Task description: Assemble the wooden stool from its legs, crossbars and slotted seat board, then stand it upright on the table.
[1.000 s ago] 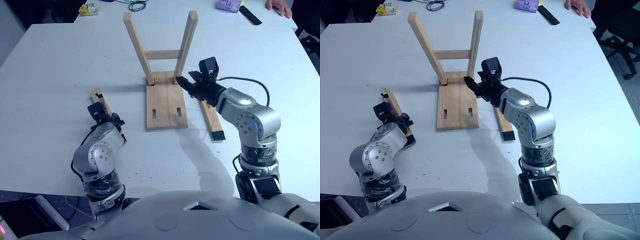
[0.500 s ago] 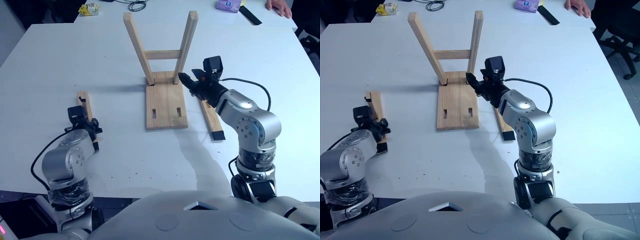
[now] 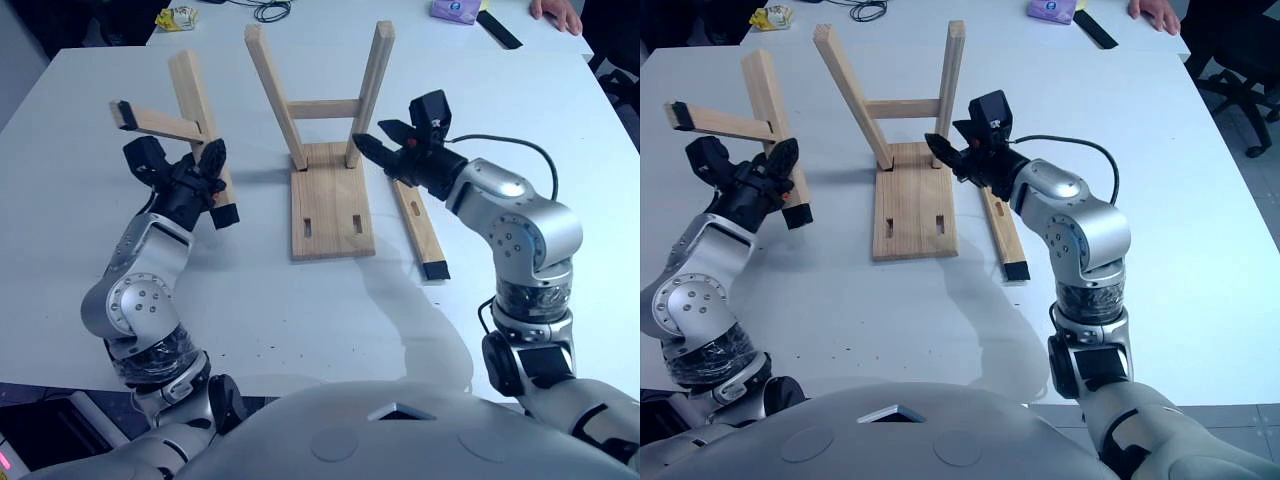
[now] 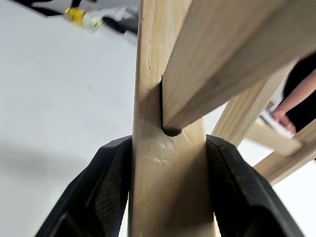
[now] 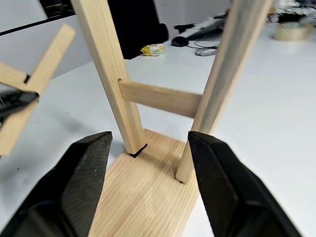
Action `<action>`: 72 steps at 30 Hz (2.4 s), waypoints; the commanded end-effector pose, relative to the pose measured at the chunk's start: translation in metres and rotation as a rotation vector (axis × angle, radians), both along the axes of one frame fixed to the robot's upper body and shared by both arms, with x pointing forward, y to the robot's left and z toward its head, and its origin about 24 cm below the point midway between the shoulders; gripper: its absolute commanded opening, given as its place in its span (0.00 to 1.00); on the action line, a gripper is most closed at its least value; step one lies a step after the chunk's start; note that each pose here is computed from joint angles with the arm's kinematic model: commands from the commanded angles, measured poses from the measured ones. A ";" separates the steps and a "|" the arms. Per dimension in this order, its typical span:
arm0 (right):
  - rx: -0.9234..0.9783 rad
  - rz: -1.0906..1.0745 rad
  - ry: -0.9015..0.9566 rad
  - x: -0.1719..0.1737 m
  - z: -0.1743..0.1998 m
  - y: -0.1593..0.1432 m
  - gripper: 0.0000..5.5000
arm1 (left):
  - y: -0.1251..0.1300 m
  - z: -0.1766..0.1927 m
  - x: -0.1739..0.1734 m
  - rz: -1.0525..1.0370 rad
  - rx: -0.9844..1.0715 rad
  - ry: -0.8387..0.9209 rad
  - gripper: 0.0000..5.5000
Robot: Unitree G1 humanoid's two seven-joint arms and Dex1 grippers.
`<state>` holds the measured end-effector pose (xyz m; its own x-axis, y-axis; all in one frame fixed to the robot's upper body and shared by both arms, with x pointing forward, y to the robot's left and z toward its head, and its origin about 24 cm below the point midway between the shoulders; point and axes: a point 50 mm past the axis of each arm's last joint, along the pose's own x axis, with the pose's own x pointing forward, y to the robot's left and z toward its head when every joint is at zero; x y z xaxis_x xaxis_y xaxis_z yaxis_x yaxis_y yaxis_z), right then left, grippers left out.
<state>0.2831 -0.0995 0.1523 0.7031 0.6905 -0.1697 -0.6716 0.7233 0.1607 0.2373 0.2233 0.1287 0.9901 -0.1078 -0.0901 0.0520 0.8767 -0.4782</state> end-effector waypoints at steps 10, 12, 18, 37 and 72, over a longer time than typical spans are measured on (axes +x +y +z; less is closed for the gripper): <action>0.196 0.329 -0.025 0.016 0.048 0.002 0.52 | -0.014 0.064 -0.003 -0.380 -0.029 -0.393 0.39; 0.242 0.367 -0.014 0.020 0.056 0.001 0.52 | -0.014 0.076 -0.004 -0.448 -0.041 -0.470 0.39; 0.475 0.605 0.014 0.018 0.088 0.002 0.56 | -0.028 0.100 -0.003 -0.707 -0.098 -0.598 0.39; 0.625 0.956 0.064 0.003 0.134 0.004 0.82 | -0.076 0.111 -0.023 -1.155 -0.208 -0.625 0.39; 0.700 1.038 0.048 -0.024 0.130 0.026 0.39 | -0.093 0.109 -0.033 -1.167 -0.343 -0.625 0.39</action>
<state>0.2613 -0.0732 0.2824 -0.2088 0.8774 0.4320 -0.8650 -0.3718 0.3371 0.2060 0.1289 0.2335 0.1827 -0.8299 0.5271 0.9540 0.0200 -0.2991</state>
